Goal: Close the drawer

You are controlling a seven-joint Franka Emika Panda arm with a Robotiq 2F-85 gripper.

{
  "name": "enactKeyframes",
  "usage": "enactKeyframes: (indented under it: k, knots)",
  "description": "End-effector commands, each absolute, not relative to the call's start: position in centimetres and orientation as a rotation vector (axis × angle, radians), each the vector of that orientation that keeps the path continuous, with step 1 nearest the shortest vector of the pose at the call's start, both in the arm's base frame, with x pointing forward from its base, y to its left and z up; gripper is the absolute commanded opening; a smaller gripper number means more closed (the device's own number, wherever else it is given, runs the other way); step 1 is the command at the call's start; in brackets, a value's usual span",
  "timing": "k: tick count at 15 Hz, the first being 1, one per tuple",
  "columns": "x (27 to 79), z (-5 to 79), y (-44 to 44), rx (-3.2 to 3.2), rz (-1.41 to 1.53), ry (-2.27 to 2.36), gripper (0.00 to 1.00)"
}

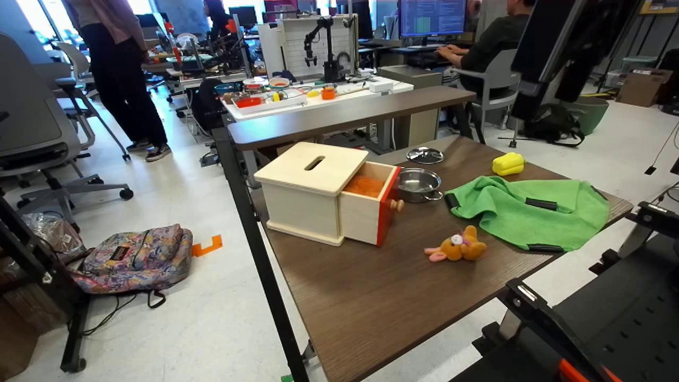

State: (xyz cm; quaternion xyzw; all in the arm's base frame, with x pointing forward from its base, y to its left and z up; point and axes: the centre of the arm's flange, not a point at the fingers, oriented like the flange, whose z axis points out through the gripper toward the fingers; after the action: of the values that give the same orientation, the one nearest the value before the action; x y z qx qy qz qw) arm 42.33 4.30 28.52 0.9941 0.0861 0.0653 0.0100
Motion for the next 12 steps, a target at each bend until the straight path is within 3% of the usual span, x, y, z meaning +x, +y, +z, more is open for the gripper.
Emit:
enactKeyframes:
  k: [1,12]
  knots:
    - [44.9,24.1,4.8,3.080,0.363,0.332,1.00]
    - [45.7,20.0,5.2,3.099,0.313,0.390,1.00]
